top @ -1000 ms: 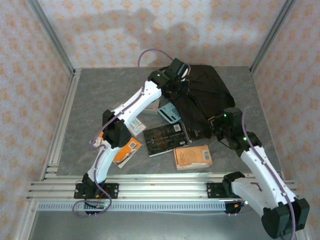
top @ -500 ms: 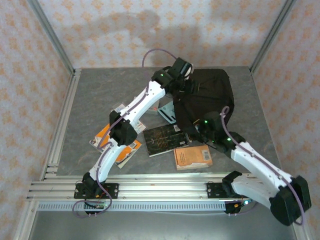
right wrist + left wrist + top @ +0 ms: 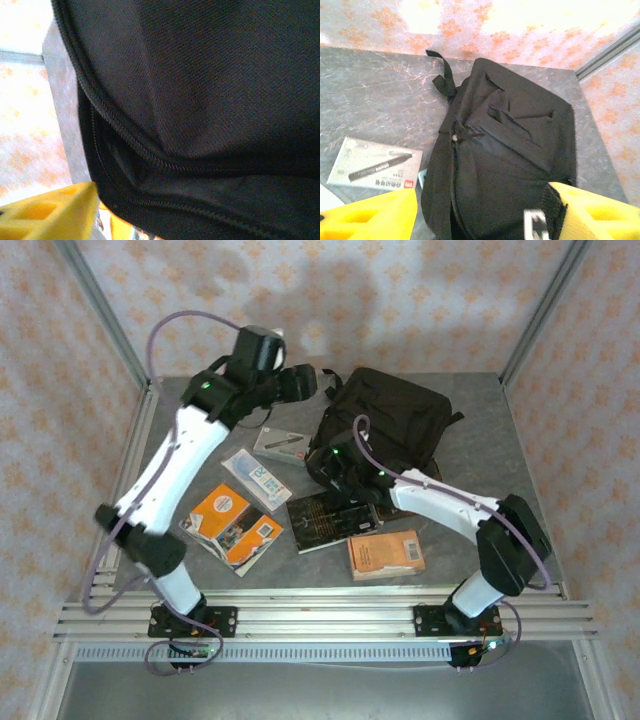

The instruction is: Pack books, pencil case, and school supplies into a backpack

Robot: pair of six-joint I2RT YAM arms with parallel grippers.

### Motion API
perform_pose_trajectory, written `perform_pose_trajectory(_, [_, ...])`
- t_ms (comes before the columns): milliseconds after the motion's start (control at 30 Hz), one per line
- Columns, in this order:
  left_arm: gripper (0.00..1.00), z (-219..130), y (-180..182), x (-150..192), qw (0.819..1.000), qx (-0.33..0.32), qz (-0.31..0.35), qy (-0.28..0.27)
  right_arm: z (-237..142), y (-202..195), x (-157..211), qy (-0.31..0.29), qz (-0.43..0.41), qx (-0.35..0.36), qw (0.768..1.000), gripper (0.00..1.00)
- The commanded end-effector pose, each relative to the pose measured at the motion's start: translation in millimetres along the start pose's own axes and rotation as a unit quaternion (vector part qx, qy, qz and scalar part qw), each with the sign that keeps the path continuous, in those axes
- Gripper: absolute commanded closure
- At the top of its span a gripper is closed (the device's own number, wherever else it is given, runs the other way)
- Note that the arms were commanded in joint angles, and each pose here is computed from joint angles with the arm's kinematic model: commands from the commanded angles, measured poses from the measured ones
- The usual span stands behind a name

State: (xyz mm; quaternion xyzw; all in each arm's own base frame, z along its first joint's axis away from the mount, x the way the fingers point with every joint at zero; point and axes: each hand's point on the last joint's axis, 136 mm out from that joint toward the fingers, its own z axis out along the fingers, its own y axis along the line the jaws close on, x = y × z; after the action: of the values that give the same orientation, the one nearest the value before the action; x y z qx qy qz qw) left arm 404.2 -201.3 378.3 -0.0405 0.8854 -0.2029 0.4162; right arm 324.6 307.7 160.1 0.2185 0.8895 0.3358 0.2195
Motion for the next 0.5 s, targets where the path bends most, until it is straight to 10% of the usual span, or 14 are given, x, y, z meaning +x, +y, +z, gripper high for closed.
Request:
perform_pose_trajectory(0, [0.31, 3.6, 19.6, 30.7, 0.999, -0.030, -0.033, 0.022, -32.1, 4.1, 1.8, 0.011, -0.095, 0.014, 0.995, 0.17])
perform_pose_trajectory(200, [0.30, 6.2, 20.7, 91.0, 0.990, 0.004, -0.116, 0.075, -97.7, -21.9, -21.3, -0.050, -0.198, 0.054, 0.977, 0.12])
perform_pose_trajectory(467, [0.29, 39.2, -18.8, 164.4, 0.978, -0.022, -0.154, 0.139, -167.2, -82.6, -100.2, -0.203, -0.109, 0.171, 0.958, 0.19])
